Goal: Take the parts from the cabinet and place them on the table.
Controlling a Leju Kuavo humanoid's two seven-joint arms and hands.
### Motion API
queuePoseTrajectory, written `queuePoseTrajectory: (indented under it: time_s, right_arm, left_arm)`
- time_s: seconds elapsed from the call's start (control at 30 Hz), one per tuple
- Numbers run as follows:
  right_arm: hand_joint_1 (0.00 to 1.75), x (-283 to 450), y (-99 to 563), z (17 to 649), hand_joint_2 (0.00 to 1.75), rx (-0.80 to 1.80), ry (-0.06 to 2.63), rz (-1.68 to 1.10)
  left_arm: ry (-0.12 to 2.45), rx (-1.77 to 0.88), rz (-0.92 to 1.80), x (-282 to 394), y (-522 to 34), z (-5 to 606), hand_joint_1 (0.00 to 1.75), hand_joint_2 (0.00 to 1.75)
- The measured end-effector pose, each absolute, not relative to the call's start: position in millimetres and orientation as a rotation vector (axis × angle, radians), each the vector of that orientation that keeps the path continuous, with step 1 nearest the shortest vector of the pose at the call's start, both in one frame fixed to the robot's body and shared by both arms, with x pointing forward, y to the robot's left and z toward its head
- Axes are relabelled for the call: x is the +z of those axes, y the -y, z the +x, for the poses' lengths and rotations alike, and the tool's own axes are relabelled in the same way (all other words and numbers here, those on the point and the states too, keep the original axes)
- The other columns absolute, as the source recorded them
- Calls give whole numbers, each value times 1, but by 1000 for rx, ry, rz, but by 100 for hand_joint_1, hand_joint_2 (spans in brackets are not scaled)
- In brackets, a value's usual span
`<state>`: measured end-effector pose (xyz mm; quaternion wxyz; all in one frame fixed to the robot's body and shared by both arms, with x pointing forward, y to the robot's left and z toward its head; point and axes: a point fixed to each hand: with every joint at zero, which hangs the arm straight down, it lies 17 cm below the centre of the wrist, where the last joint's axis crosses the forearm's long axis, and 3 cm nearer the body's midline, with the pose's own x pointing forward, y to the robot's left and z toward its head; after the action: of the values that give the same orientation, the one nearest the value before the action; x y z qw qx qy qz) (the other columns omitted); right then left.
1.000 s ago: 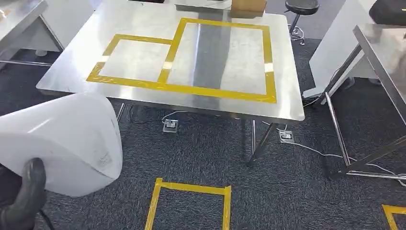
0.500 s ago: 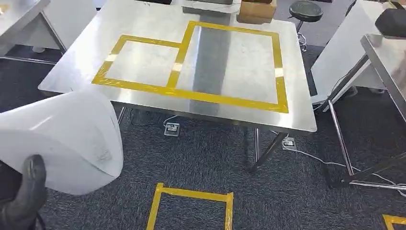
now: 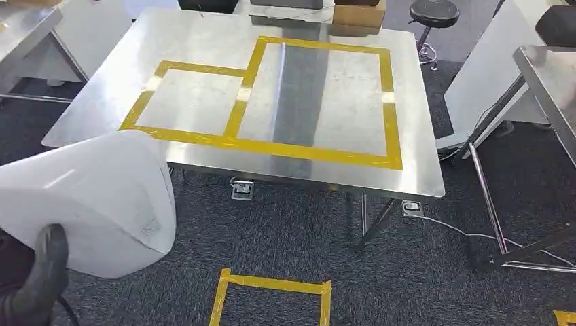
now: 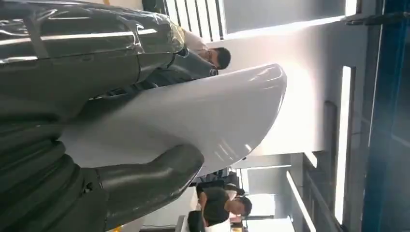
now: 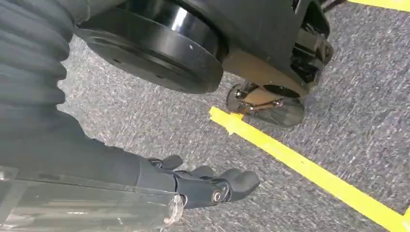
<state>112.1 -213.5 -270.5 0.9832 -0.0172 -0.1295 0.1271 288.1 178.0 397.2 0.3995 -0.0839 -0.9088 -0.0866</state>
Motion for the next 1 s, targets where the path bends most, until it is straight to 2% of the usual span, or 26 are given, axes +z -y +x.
queuePoseTrajectory:
  time_s: [1.0]
  right_arm:
    - [0,-270,211,112,175,272,262,-32]
  left_arm:
    - [2299,-221,-208,397,-178,290,175,175]
